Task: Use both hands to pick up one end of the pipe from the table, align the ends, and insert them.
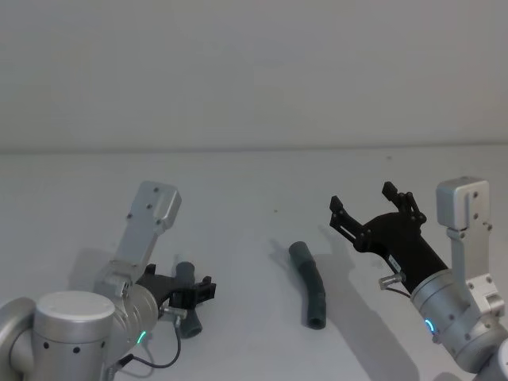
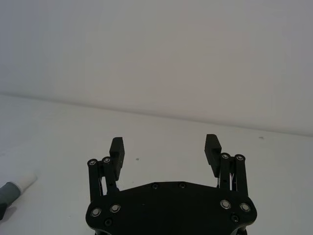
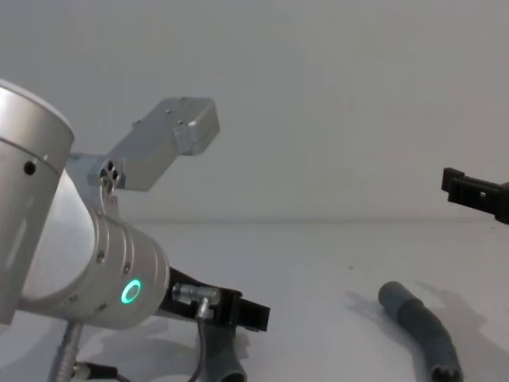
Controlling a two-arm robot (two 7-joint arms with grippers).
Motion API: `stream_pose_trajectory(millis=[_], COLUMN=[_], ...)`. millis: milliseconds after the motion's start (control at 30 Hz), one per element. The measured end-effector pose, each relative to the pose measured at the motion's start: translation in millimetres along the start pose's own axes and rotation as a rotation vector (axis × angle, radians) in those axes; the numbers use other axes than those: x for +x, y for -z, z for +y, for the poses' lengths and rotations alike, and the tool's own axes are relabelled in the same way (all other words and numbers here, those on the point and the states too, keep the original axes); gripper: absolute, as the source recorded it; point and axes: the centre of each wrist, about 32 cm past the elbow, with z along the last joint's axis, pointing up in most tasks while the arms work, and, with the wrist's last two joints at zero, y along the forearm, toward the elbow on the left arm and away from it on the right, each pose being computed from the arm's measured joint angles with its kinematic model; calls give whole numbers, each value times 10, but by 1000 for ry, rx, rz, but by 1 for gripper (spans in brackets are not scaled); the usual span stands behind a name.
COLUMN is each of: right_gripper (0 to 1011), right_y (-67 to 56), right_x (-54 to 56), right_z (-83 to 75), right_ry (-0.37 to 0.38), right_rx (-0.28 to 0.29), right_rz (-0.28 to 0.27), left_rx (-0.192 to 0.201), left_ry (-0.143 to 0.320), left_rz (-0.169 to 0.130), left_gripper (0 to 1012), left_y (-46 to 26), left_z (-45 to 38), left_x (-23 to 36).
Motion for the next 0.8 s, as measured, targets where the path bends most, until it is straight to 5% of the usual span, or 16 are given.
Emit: stream_pose_trajectory(millis=[800], right_gripper=[1002], right_y=[0], right_x=[0], right_z=[0], right_ry=[0], right_rx=[0], right_rz=[0], left_rx=[29], left_ry=[19], left_rz=[-12], left_gripper=[1001], left_y=[33], left_z=[-70], left_x=[25])
